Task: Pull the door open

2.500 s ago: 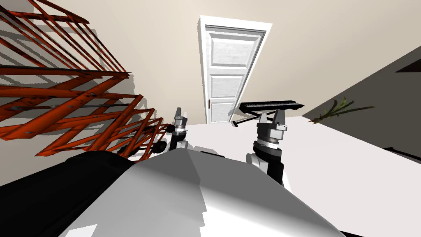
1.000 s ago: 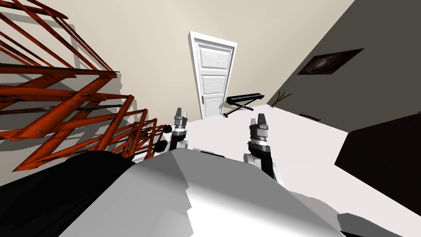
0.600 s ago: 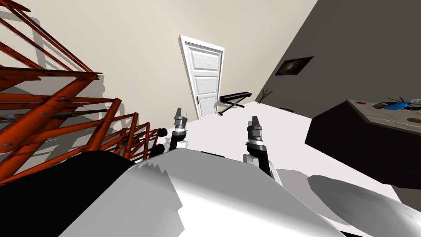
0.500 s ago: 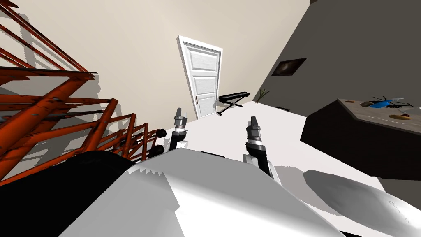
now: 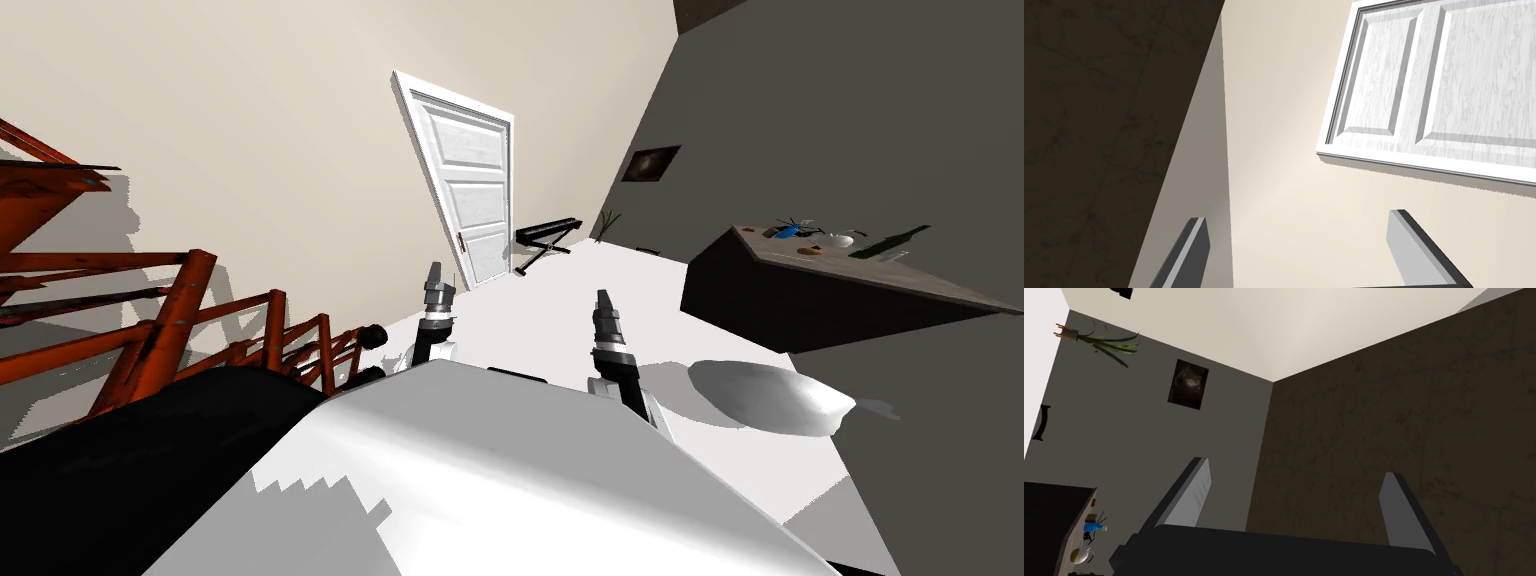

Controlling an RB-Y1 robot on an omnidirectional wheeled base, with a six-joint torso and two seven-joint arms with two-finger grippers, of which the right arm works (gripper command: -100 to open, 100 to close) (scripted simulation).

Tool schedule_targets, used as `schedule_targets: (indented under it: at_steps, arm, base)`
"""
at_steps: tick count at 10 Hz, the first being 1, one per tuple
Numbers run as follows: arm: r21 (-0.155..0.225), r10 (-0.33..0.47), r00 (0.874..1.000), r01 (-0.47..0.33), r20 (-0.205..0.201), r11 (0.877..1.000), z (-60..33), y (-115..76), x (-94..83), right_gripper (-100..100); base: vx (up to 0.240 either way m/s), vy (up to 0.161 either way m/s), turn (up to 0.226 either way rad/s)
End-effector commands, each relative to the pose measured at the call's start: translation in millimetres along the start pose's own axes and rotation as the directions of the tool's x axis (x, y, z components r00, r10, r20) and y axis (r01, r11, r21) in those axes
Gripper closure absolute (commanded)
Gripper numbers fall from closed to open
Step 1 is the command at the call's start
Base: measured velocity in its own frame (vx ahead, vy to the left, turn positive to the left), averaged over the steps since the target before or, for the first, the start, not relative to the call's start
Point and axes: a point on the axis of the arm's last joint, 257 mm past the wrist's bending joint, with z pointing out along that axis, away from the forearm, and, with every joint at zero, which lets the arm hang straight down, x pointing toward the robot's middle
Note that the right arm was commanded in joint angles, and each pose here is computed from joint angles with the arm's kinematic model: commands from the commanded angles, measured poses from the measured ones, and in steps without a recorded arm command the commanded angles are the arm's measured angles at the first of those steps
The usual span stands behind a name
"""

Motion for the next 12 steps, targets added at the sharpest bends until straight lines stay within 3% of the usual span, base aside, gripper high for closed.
schedule_targets:
  at_steps: [1, 7, 12]
  arm:
    - [0.032, -0.022, 1.000, 0.023, -0.021, 0.999, -0.3, -13.9, 8.0, -100]
    - [0.138, -0.093, 0.990, 0.107, -0.105, 0.985, -11.5, -58.8, 34.0, -100]
    - [0.222, -0.151, 0.970, 0.193, -0.191, 0.956, -26.8, -98.6, 56.0, -100]
  base:
    - [-0.092, 0.035, -0.260]
    - [-0.073, 0.045, -0.279]
    - [-0.073, 0.043, -0.292]
